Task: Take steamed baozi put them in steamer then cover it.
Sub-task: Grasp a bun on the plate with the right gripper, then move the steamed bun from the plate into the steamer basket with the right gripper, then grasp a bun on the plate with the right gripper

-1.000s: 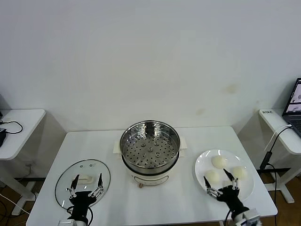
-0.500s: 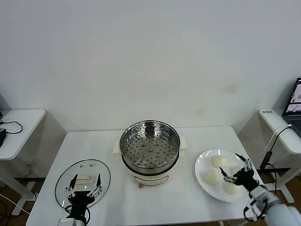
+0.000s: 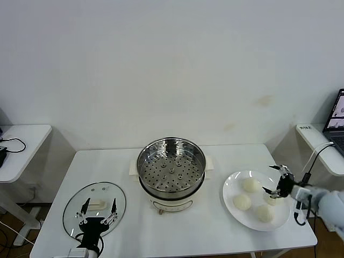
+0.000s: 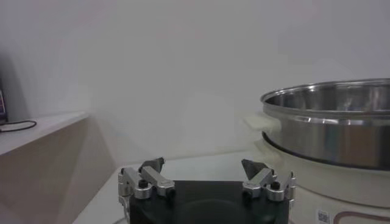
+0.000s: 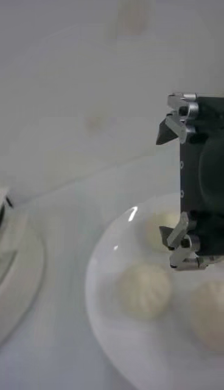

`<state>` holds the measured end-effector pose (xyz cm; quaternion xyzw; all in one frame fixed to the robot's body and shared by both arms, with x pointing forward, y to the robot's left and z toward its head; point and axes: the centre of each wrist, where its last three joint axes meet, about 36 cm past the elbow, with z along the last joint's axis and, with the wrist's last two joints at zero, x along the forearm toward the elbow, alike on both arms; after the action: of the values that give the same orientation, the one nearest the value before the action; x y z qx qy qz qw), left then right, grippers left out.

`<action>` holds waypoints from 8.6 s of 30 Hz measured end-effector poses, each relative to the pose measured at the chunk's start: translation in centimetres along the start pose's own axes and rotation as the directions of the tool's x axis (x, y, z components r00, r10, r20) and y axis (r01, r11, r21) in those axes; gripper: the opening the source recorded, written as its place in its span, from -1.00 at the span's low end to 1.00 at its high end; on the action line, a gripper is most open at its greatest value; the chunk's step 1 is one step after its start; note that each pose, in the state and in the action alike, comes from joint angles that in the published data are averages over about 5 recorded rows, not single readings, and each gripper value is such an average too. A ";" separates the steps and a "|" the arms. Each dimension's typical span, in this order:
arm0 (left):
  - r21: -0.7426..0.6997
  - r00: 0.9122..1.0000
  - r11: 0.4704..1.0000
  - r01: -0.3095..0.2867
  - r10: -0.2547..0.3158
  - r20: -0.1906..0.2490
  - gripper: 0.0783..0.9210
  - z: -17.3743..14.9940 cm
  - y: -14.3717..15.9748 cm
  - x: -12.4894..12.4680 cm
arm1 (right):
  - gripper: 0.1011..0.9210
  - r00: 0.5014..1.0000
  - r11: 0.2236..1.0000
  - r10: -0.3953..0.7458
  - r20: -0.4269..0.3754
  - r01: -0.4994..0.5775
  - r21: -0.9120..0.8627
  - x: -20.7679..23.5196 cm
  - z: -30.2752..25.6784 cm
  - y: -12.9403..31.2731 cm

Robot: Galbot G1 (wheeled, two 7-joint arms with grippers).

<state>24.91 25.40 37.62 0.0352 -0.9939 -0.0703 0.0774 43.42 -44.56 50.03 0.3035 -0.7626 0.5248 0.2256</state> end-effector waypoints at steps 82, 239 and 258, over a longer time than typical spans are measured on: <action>-0.006 0.999 0.999 0.032 -0.032 -0.006 0.77 -0.1 0.5 0.4 | 0.03 0.830 0.841 -0.484 -0.278 0.529 0.117 -15.7 -3.2 -9.1; -0.057 1.000 0.998 0.017 -0.018 -0.002 0.77 -0.5 2.7 -0.8 | 0.76 0.797 0.767 -0.560 -0.228 0.602 0.221 -8.8 -10.0 -5.8; -0.053 1.000 0.998 0.026 -0.027 -0.013 0.77 0.1 2.7 -1.1 | 0.75 0.775 0.765 -0.585 -0.237 0.625 0.157 -14.0 -8.5 -3.7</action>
<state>25.84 28.16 37.78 0.0467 -0.9906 -0.0975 0.0840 56.19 -34.44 46.19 0.5106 -0.5356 0.5312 0.4127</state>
